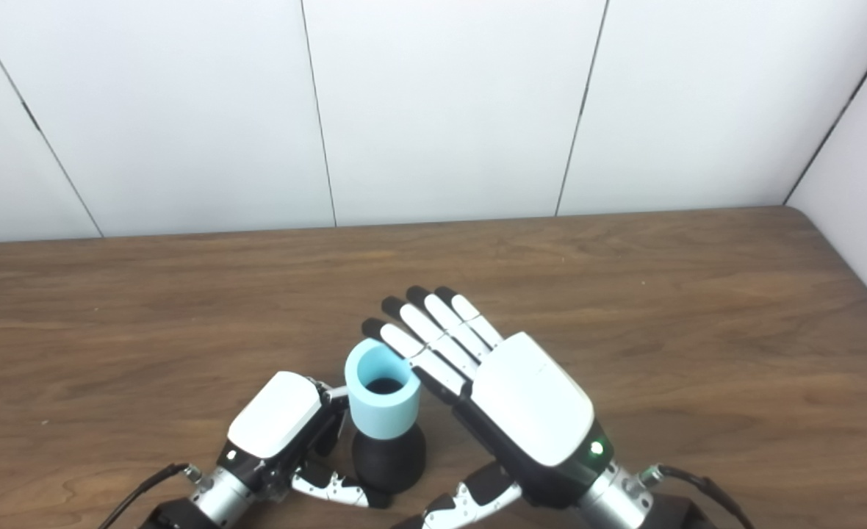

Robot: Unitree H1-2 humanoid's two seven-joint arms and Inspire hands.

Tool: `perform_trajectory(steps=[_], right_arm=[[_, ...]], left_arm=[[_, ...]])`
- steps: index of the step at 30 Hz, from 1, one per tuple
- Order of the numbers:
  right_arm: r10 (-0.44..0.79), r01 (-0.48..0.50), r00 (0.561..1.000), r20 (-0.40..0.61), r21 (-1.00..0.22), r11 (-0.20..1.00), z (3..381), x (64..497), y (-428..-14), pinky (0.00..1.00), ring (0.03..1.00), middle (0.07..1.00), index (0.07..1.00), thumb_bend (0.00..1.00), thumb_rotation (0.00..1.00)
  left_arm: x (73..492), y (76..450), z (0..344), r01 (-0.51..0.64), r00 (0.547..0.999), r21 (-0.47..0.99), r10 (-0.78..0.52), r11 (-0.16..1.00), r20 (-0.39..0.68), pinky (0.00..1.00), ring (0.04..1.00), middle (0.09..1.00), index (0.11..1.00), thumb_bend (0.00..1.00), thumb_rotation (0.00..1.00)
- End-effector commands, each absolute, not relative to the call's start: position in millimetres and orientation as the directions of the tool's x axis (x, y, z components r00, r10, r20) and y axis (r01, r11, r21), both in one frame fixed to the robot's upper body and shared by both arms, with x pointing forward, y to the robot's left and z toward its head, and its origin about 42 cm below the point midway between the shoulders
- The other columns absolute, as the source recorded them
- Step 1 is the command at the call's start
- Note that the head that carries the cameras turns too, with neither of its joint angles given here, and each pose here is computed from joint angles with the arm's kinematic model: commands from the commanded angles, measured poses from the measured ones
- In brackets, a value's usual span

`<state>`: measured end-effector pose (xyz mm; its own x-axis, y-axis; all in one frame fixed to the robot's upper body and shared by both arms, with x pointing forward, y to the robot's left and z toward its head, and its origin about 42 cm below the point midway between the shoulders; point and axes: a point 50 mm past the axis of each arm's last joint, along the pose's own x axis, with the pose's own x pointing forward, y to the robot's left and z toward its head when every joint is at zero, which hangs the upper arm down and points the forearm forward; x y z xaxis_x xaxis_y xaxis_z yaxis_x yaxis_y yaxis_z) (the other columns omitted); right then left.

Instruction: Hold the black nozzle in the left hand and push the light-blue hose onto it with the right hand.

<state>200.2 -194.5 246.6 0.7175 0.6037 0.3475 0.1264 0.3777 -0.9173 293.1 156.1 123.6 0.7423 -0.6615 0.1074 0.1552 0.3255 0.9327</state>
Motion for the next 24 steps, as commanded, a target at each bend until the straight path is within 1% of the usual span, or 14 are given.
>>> perform_trajectory(steps=[1, 4, 10, 13, 16, 22, 24], right_arm=[[0.617, 0.180, 0.681, 0.395, -0.906, 0.382, 258.7, 196.5, -191.7, 1.00, 1.000, 0.960, 0.925, 0.97, 0.84], [0.623, 0.175, 0.686, 0.375, -0.917, 0.359, 258.2, 197.1, -190.7, 0.99, 1.000, 0.941, 0.911, 0.97, 0.84], [0.633, 0.155, 0.693, 0.344, -0.929, 0.335, 257.2, 198.3, -188.1, 0.96, 1.000, 0.937, 0.894, 0.98, 0.81], [0.642, 0.146, 0.692, 0.329, -0.936, 0.322, 256.3, 197.7, -187.1, 0.98, 1.000, 0.941, 0.892, 0.97, 0.82], [0.646, 0.145, 0.692, 0.323, -0.939, 0.313, 256.4, 196.5, -186.2, 0.94, 1.000, 0.928, 0.877, 0.96, 0.81], [0.652, 0.137, 0.695, 0.304, -0.945, 0.296, 255.2, 195.5, -186.5, 0.93, 1.000, 0.911, 0.868, 0.95, 0.81], [0.654, 0.136, 0.696, 0.297, -0.949, 0.286, 254.1, 195.5, -186.8, 0.91, 1.000, 0.907, 0.860, 0.96, 0.81]], left_arm=[[285.7, 158.1, 109.6, 0.205, 0.741, 0.936, -0.670, 0.286, 0.043, 0.61, 0.623, 0.658, 0.656, 1.00, 0.47], [285.5, 158.1, 109.2, 0.205, 0.741, 0.935, -0.670, 0.288, 0.043, 0.60, 0.621, 0.656, 0.655, 1.00, 0.47], [285.5, 158.1, 109.0, 0.204, 0.742, 0.937, -0.669, 0.285, 0.041, 0.60, 0.621, 0.658, 0.657, 1.00, 0.47], [285.3, 159.0, 109.1, 0.205, 0.742, 0.937, -0.669, 0.284, 0.040, 0.60, 0.622, 0.659, 0.658, 1.00, 0.47], [285.0, 159.6, 109.5, 0.208, 0.743, 0.936, -0.668, 0.283, 0.037, 0.61, 0.623, 0.659, 0.659, 1.00, 0.47], [285.0, 160.4, 110.1, 0.208, 0.744, 0.937, -0.668, 0.282, 0.036, 0.61, 0.624, 0.660, 0.660, 1.00, 0.46], [284.8, 160.8, 110.0, 0.206, 0.743, 0.936, -0.668, 0.285, 0.039, 0.61, 0.622, 0.657, 0.657, 1.00, 0.46]])
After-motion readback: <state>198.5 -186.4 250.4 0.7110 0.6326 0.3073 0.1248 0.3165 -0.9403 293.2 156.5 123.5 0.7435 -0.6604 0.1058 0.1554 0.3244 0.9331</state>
